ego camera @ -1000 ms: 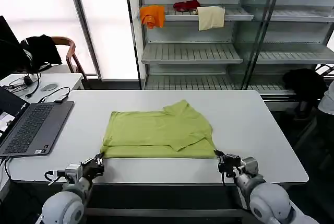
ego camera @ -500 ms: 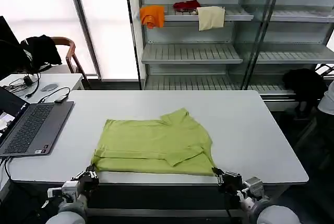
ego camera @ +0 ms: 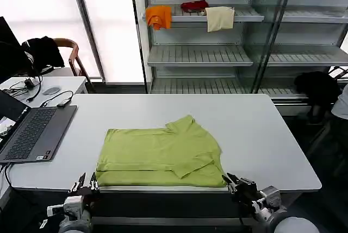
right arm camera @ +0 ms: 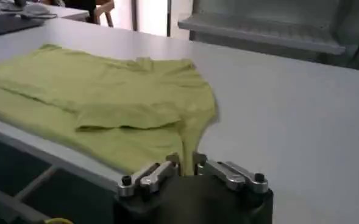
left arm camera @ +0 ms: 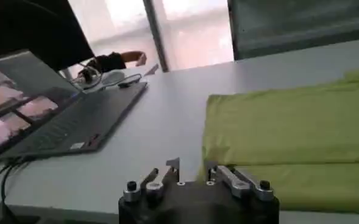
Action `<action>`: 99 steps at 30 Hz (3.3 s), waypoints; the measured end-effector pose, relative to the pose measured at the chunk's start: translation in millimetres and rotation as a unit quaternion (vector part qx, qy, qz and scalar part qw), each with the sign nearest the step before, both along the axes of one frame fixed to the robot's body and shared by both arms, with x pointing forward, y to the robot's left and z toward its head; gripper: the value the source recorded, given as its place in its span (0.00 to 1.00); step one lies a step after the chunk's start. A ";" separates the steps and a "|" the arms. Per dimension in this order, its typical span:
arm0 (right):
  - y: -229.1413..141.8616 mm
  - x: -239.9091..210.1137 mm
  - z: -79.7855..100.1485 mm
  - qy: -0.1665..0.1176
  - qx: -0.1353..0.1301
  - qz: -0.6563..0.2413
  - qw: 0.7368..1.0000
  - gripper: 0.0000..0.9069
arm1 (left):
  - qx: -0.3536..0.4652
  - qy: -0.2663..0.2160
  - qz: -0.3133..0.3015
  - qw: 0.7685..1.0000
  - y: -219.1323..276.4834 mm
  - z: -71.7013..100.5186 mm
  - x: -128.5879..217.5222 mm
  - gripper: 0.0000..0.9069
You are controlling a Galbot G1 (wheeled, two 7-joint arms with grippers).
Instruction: Fold and organize the clothes.
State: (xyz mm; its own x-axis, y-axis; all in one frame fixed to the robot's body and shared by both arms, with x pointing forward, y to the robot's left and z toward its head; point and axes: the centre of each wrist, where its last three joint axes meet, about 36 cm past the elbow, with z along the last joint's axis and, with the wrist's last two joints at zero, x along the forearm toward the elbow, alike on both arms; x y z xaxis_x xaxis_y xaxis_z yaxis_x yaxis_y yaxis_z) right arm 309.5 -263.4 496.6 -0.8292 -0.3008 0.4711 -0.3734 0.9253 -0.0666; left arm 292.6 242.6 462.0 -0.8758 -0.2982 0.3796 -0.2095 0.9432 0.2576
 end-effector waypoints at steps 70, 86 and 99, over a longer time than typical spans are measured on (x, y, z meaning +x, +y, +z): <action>87.1 372.2 -38.8 0.065 -0.047 0.147 0.986 0.50 | -0.112 0.061 -0.164 0.978 114.3 -32.0 242.5 0.01; 76.3 364.0 -47.2 0.073 -0.047 0.169 0.982 0.00 | -0.113 0.066 -0.189 0.973 115.1 -35.8 235.4 0.01; 64.1 355.9 -37.6 0.042 -0.026 0.194 0.980 0.00 | -0.117 0.029 -0.206 0.971 108.5 -25.3 230.9 0.00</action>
State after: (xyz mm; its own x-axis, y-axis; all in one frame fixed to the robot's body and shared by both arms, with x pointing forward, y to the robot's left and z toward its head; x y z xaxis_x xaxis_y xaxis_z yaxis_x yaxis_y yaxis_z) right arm 665.4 -199.3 459.1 -0.6149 -0.5594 0.5558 -0.7023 0.7090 -0.0634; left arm 523.5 351.1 436.7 -0.8780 0.1732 0.4463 0.2061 0.9782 0.0258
